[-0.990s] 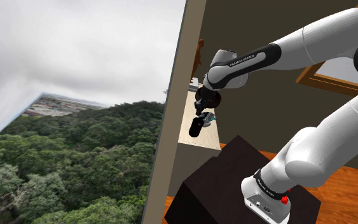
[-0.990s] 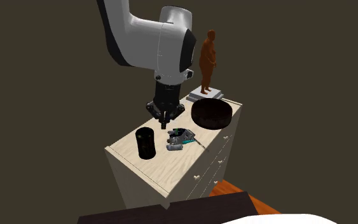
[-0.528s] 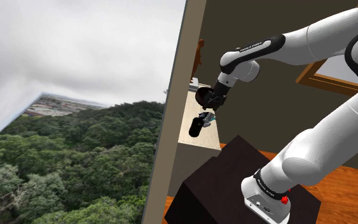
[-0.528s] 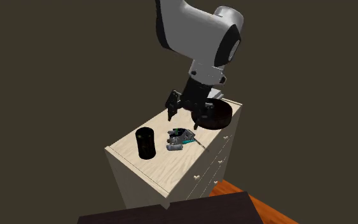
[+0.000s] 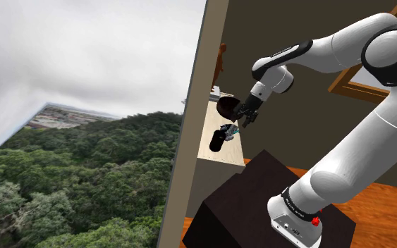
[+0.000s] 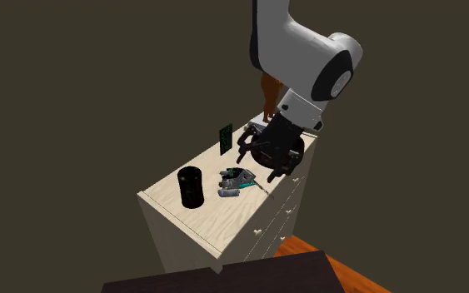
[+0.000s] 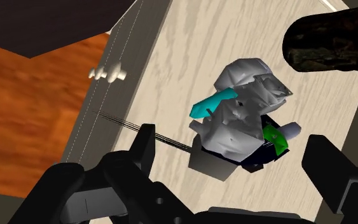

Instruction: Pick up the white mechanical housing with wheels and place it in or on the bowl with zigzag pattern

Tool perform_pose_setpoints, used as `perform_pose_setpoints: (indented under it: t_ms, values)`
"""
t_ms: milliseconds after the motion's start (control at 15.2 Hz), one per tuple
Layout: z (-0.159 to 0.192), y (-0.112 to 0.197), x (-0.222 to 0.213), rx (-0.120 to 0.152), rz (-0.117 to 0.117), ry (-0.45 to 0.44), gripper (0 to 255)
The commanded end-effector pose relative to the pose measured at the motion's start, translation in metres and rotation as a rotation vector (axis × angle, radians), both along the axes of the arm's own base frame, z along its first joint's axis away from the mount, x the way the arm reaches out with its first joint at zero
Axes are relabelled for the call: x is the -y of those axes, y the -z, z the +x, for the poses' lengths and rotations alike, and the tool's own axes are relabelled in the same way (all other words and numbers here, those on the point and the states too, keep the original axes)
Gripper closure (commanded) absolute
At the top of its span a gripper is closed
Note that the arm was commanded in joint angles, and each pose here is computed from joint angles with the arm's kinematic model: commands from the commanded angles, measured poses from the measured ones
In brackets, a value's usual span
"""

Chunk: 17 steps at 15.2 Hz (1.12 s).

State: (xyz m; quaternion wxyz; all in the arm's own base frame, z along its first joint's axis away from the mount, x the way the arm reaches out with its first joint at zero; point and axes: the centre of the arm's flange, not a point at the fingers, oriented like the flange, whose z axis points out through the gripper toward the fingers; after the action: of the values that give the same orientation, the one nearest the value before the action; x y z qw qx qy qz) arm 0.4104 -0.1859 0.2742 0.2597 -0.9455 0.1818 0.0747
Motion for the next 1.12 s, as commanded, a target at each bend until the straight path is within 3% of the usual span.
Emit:
perform_pose_setpoints:
  t_ms: [0, 660, 726, 1056]
  values:
    - [-0.0005, 0.0095, -0.0053, 0.000, 0.001, 0.001, 0]
    - [-0.0009, 0.0166, -0.0096, 0.000, 0.001, 0.001, 0]
    - [-0.0009, 0.0166, -0.0096, 0.000, 0.001, 0.001, 255]
    - [-0.0009, 0.0166, -0.0097, 0.000, 0.001, 0.001, 255]
